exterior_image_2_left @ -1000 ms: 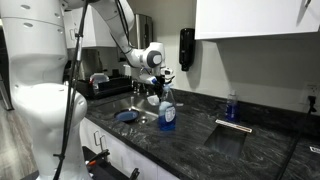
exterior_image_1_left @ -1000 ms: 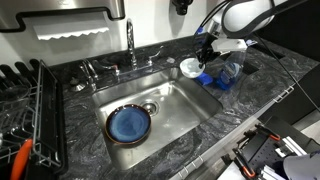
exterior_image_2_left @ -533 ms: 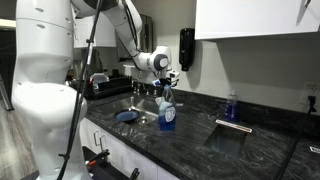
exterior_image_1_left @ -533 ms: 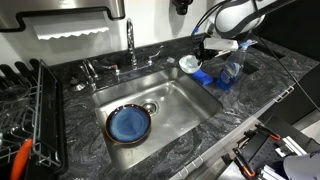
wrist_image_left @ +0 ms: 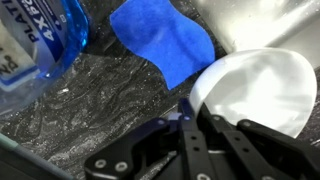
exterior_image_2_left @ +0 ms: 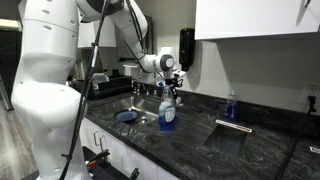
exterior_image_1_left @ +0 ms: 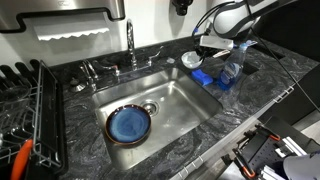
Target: Move the white bowl to the right side of the sink
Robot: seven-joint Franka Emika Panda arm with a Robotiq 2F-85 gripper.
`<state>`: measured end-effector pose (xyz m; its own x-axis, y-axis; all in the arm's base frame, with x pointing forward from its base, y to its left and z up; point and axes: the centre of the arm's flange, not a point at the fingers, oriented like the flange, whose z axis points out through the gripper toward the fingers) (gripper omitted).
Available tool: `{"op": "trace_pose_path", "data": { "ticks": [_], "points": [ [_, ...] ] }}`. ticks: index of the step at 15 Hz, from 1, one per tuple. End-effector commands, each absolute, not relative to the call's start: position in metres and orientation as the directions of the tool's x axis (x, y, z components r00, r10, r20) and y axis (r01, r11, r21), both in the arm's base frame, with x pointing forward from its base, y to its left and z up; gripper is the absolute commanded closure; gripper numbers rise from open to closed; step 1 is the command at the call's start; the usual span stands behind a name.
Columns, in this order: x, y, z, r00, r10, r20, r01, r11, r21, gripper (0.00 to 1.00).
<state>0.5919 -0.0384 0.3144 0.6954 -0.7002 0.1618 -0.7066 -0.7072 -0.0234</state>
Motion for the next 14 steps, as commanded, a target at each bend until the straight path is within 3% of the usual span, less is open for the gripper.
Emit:
{"op": "trace_pose_path", "data": {
  "ticks": [1,14],
  "points": [
    [0.605,-0.035,0.307,0.623,-0.762,0.174,-0.769,-0.638,-0.039,0.98],
    [0.625,-0.04,0.282,0.468,-0.864,0.186,-0.873,-0.485,-0.052,0.98]
  ]
}}
